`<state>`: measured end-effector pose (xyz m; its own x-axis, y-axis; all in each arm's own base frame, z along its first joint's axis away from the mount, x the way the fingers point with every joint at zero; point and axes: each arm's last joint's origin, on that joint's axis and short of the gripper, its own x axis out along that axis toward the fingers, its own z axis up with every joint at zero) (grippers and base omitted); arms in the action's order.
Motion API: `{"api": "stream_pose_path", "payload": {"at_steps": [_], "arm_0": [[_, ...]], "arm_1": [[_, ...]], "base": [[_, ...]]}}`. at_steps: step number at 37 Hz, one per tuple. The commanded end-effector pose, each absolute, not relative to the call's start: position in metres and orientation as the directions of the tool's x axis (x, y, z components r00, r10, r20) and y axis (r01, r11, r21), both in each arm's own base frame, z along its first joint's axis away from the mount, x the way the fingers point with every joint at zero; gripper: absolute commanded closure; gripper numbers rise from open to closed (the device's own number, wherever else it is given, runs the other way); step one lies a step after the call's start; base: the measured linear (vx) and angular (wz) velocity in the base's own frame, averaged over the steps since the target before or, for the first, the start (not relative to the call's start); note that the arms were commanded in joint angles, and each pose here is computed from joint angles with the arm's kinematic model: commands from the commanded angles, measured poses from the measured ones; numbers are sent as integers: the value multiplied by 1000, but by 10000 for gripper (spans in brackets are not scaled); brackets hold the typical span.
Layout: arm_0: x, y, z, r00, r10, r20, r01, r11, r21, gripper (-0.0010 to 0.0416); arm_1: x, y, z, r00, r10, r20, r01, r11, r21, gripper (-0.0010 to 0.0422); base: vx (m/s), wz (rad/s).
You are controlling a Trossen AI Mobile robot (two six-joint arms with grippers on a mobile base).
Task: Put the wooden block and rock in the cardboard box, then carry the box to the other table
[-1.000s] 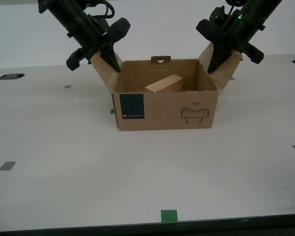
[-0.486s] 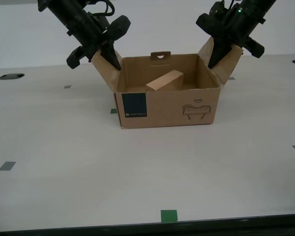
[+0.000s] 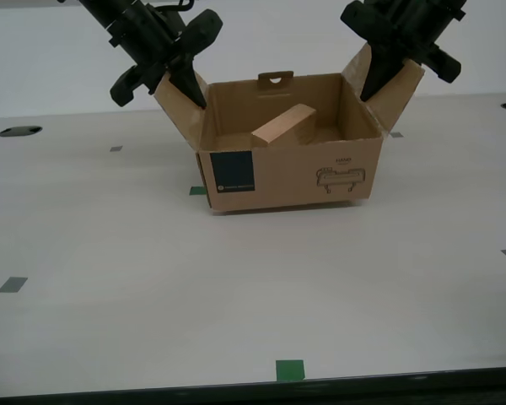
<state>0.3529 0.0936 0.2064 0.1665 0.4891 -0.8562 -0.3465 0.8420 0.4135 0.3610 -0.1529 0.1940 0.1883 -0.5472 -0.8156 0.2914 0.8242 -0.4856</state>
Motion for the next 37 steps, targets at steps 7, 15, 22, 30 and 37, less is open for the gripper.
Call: {"api": "stream_pose_path", "payload": {"at_steps": [7, 15, 22, 30, 37], "arm_0": [[345, 92, 218, 166, 489, -856, -343, 843, 415, 407], [342, 93, 225, 173, 492, -853, -351, 840, 413, 407], [339, 92, 232, 191, 496, -847, -360, 838, 410, 407], [338, 92, 233, 181, 494, -850, -361, 838, 410, 407], [337, 92, 232, 174, 492, -853, -357, 839, 411, 407]], "arm_1": [[352, -154, 206, 176, -552, -815, 322, 815, -483, 413], [345, -155, 209, 147, -541, -828, 332, 816, -474, 413], [342, -159, 212, 149, -544, -826, 345, 811, -472, 413], [341, -159, 213, 146, -541, -828, 343, 813, -471, 413], [341, -159, 214, 167, -514, -842, 336, 832, -441, 413]], "base": [[0, 0], [0, 0], [0, 0], [-14, 4], [-31, 13]]}}
